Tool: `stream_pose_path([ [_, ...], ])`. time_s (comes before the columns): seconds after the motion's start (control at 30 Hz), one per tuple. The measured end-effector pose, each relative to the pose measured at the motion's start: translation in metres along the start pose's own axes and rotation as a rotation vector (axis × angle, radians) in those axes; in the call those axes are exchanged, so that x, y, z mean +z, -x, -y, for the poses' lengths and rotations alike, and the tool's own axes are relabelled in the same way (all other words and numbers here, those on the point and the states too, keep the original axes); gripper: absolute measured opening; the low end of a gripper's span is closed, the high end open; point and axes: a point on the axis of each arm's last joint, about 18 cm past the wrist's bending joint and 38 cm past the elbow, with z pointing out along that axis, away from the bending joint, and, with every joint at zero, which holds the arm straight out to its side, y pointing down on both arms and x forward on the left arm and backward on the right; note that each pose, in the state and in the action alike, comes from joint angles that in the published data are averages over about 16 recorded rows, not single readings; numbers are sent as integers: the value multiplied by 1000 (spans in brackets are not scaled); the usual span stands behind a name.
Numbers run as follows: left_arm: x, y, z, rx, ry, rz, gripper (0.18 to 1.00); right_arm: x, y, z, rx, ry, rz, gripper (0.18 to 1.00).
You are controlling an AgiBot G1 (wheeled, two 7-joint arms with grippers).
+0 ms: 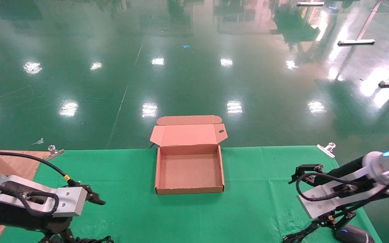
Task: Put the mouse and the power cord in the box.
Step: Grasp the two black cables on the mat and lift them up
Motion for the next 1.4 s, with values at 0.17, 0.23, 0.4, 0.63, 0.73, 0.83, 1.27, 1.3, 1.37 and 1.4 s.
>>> stream_pose_path([
  [0.17,17,13,-29,18,129,-19,1001,31,5,-17,-19,61,62,1001],
  [0.23,25,16,-39,23,168,-24,1001,44,10,-23,-18,73,82,1001],
  [0.4,45,19,-60,36,241,-30,1001,72,23,-36,-10,93,123,1001],
  [0.63,72,17,-81,45,302,-14,1001,103,36,-46,-1,110,149,1001],
  [0.73,81,17,-86,49,321,-2,1001,112,39,-48,5,113,151,1001],
  [0.83,87,17,-91,53,339,9,1001,118,41,-50,10,114,152,1001],
  [1.27,79,8,-98,22,313,-12,1001,118,36,-54,36,94,135,1001],
  [1.3,78,6,-97,19,304,-22,1001,117,36,-54,37,91,134,1001],
  [1.37,76,2,-95,13,286,-43,1001,114,34,-54,40,85,131,1001],
  [1.4,75,0,-95,12,278,-54,1001,112,34,-55,41,83,130,1001],
])
